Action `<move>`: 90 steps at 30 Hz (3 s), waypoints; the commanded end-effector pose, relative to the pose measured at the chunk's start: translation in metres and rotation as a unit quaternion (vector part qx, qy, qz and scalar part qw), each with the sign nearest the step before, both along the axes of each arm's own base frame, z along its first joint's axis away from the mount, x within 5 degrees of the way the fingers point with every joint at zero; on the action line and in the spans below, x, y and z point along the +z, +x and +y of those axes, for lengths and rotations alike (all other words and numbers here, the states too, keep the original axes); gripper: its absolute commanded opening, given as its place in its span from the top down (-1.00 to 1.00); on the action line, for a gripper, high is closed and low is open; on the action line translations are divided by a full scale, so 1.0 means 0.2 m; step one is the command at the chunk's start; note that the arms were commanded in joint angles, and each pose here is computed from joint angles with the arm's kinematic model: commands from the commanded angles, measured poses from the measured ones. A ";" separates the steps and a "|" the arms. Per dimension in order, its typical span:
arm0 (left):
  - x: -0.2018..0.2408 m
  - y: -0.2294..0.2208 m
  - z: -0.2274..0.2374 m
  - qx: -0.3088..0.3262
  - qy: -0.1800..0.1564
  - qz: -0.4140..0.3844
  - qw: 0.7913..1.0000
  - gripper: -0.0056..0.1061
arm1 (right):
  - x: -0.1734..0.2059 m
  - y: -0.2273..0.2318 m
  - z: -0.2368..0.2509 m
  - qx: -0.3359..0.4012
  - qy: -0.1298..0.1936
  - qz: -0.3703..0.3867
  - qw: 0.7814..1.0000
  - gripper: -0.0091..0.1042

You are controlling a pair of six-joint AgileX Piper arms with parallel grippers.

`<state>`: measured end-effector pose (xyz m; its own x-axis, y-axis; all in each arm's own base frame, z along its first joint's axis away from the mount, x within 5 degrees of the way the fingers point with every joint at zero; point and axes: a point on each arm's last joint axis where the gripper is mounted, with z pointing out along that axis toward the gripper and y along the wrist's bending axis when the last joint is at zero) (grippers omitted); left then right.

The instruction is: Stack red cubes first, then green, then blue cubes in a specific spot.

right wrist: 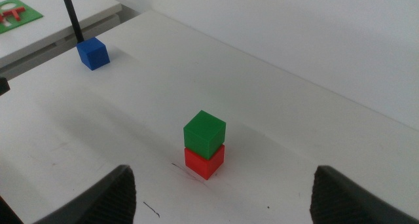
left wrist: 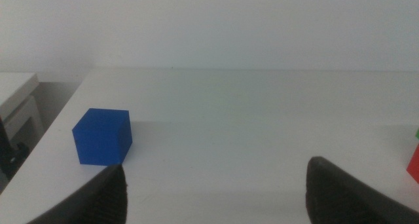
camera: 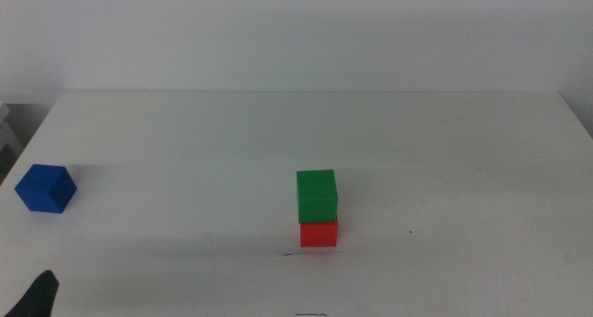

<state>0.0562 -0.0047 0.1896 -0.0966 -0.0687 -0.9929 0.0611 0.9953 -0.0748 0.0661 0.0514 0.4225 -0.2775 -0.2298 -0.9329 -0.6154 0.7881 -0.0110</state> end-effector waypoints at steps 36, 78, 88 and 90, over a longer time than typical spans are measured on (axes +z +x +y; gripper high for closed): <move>0.73 0.51 -0.01 -0.030 0.015 0.400 0.916 -0.77 | 0.06 0.01 0.00 -0.007 0.022 -0.038 0.999 -0.36; 0.37 1.67 0.57 -0.040 0.048 0.586 0.808 -0.77 | 0.06 0.01 0.00 -0.007 0.022 -0.038 0.999 -0.36; 0.22 1.75 0.59 -0.056 0.042 0.594 0.802 -0.77 | 0.06 0.01 0.00 -0.007 0.022 -0.038 0.999 -0.36; 0.19 1.76 0.59 -0.058 0.039 0.597 0.799 -0.77 | 0.06 0.01 0.00 -0.007 0.022 -0.038 0.999 -0.36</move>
